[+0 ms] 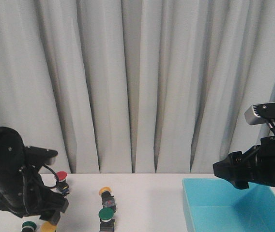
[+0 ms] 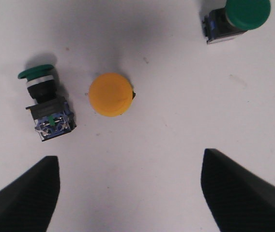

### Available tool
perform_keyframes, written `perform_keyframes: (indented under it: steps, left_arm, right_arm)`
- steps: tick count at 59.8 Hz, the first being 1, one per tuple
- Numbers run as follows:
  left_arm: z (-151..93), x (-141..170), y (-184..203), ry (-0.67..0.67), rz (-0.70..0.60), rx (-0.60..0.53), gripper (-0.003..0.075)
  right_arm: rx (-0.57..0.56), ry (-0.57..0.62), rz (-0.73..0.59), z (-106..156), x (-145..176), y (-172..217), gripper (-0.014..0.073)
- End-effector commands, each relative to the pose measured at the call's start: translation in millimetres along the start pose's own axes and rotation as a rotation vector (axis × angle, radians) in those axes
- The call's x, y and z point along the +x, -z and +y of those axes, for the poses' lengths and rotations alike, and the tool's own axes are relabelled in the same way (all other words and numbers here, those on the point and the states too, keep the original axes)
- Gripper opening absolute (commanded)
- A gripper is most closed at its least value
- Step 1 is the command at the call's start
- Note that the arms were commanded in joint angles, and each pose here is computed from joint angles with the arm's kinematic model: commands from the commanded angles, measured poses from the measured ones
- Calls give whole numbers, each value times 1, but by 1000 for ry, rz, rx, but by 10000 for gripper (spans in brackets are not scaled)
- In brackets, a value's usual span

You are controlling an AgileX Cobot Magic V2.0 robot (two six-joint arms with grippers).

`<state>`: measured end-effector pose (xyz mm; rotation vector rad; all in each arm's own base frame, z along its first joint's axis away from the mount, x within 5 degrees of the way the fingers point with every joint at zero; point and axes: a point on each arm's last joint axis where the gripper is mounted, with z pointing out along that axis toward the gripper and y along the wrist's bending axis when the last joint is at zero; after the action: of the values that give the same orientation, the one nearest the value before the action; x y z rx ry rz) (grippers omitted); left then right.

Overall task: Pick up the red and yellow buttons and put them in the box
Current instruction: 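Lower the left gripper over the yellow-capped button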

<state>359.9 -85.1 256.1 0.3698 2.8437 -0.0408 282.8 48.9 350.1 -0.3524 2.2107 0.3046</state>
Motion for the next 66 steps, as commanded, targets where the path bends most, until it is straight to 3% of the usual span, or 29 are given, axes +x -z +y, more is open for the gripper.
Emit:
perform_keyframes:
  steps: [1, 24, 66]
  left_arm:
    - [-1, -8, 7, 14, -69, 4, 580]
    - [1, -17, -34, 15, -36, -1, 580]
    - [7, -40, -50, 54, 28, -60, 580]
  right_arm:
    - [10, -5, -98, 2, -15, 17, 561]
    - [5, 0, -89, 3, -14, 17, 561]
    - [7, 3, -91, 3, -14, 17, 561]
